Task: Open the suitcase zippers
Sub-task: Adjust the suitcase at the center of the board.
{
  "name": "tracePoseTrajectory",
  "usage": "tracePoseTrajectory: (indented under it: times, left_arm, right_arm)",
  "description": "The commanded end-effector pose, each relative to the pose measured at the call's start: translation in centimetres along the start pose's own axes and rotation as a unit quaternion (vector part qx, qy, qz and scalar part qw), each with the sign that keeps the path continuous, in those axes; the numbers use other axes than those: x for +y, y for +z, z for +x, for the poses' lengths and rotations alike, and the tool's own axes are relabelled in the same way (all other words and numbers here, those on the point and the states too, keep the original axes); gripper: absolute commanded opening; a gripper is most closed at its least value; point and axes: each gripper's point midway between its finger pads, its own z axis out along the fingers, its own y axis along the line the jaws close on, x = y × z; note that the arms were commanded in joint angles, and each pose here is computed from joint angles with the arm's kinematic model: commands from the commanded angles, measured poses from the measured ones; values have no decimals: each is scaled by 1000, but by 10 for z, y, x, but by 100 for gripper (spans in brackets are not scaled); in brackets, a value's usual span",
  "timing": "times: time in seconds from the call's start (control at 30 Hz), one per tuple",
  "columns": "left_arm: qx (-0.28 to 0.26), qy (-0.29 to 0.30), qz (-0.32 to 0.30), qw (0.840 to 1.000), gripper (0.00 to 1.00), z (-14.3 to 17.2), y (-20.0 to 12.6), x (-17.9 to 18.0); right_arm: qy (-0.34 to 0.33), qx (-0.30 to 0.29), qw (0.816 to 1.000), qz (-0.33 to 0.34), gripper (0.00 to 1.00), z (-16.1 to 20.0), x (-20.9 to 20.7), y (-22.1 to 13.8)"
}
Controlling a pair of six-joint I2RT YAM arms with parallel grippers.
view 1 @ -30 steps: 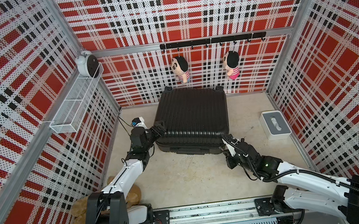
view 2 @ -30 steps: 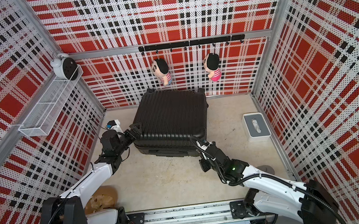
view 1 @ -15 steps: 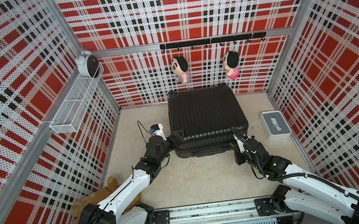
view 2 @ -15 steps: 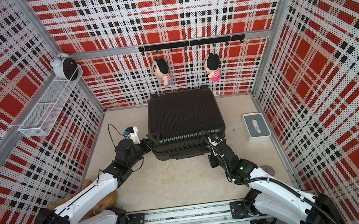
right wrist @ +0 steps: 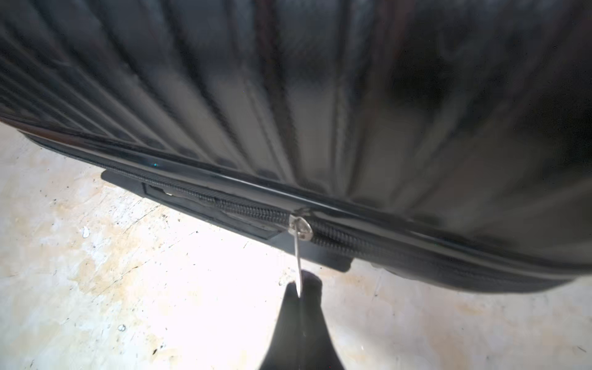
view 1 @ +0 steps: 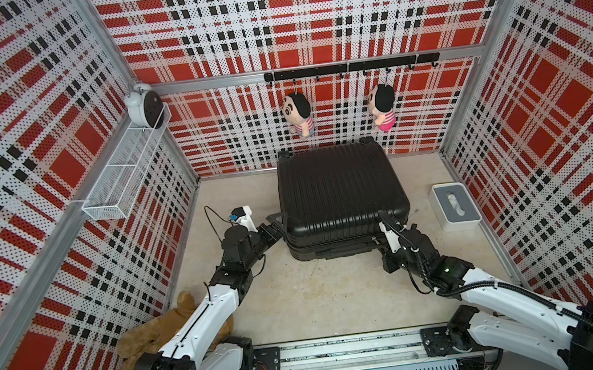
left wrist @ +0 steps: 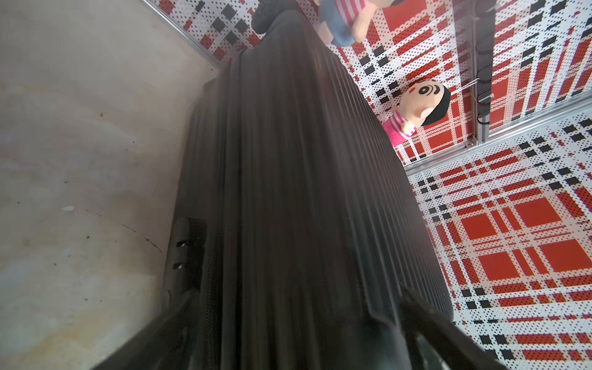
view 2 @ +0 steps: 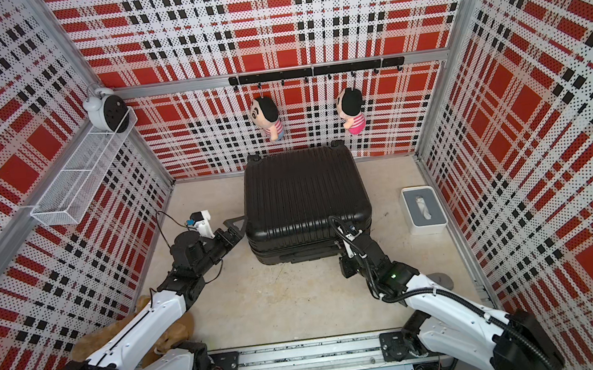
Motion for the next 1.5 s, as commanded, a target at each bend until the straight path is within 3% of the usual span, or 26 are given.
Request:
tracePoseTrajectory:
  times: [0.0, 0.23, 0.4, 0.6, 0.87, 1.47]
  left_arm:
    - [-7, -7, 19, 1000, 97, -7, 1, 1]
    - [-22, -29, -8, 999, 87, -17, 5, 36]
    - [2, -48, 1, 999, 82, -8, 17, 46]
    - [25, -40, 14, 999, 81, 13, 30, 34]
    - [52, -44, 2, 998, 81, 39, 39, 44]
    - [65, -41, -4, 997, 81, 54, 37, 47]
  right_arm:
    - [-3, -7, 1000, -26, 0, -7, 11, 4]
    - [3, -3, 999, -46, 0, -7, 19, 9]
    - [3, -6, 997, -80, 0, -6, 31, 11]
    - [-7, -13, 995, -100, 0, -7, 45, 10]
    - [-37, -8, 993, -114, 0, -4, 67, 16]
    - [-76, -8, 985, -152, 0, -17, 114, 33]
